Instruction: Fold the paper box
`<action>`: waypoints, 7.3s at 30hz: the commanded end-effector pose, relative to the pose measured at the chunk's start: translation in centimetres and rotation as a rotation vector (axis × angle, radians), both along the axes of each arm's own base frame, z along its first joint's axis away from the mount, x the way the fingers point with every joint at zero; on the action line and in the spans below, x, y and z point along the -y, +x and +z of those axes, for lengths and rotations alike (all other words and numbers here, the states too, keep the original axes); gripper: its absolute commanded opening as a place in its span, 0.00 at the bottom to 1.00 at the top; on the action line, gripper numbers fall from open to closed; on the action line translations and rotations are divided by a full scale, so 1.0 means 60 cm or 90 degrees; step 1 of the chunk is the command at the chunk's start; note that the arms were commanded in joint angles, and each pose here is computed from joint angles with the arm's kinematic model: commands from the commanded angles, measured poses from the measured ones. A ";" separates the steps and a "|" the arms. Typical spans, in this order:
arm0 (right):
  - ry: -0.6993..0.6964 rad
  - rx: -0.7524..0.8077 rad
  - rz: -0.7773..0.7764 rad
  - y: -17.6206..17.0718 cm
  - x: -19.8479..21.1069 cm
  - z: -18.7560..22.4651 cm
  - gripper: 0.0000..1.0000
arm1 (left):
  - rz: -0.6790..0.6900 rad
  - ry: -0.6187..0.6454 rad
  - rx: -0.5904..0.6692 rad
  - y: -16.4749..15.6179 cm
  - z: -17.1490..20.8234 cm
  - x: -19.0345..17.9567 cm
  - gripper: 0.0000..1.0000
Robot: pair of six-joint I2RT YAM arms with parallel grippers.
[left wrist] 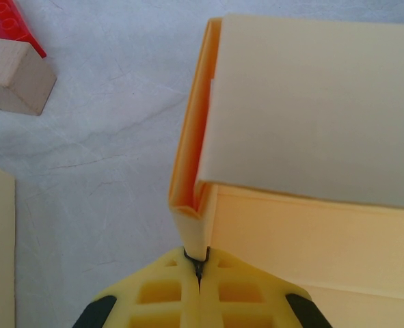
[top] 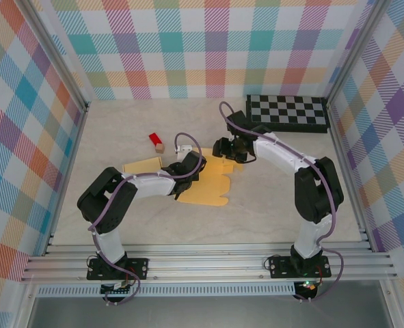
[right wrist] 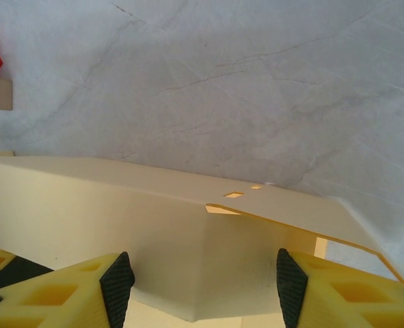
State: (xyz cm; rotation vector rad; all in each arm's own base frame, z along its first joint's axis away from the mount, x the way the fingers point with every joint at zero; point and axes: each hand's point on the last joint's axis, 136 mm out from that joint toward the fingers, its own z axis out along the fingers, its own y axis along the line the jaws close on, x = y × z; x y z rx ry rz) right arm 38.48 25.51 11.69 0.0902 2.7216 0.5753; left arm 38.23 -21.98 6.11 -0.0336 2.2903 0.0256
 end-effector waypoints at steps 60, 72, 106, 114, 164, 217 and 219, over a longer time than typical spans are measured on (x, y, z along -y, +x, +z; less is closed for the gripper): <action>0.228 0.062 -0.148 0.031 0.055 -0.118 0.18 | 0.062 -0.031 -0.098 -0.027 -0.021 0.015 0.00; 0.283 0.072 -0.092 0.026 -0.005 -0.073 0.12 | 0.063 -0.047 -0.112 -0.028 -0.030 0.023 0.00; -0.001 -0.138 -0.217 -0.042 0.036 -0.266 0.14 | 0.063 -0.094 -0.139 -0.041 -0.044 0.038 0.00; 0.094 -0.073 -0.117 -0.023 -0.014 -0.187 0.19 | 0.070 -0.078 -0.139 -0.038 -0.037 0.028 0.00; -0.080 0.341 0.639 -0.036 0.029 -0.030 0.50 | -0.006 -0.005 -0.130 -0.012 -0.018 0.020 0.00; -0.080 0.405 0.510 -0.029 0.107 0.044 0.57 | -0.250 -0.112 0.118 0.049 0.039 -0.026 0.00; -0.109 0.416 0.502 -0.011 0.127 0.043 0.57 | -0.244 -0.101 0.109 0.045 0.037 -0.029 0.00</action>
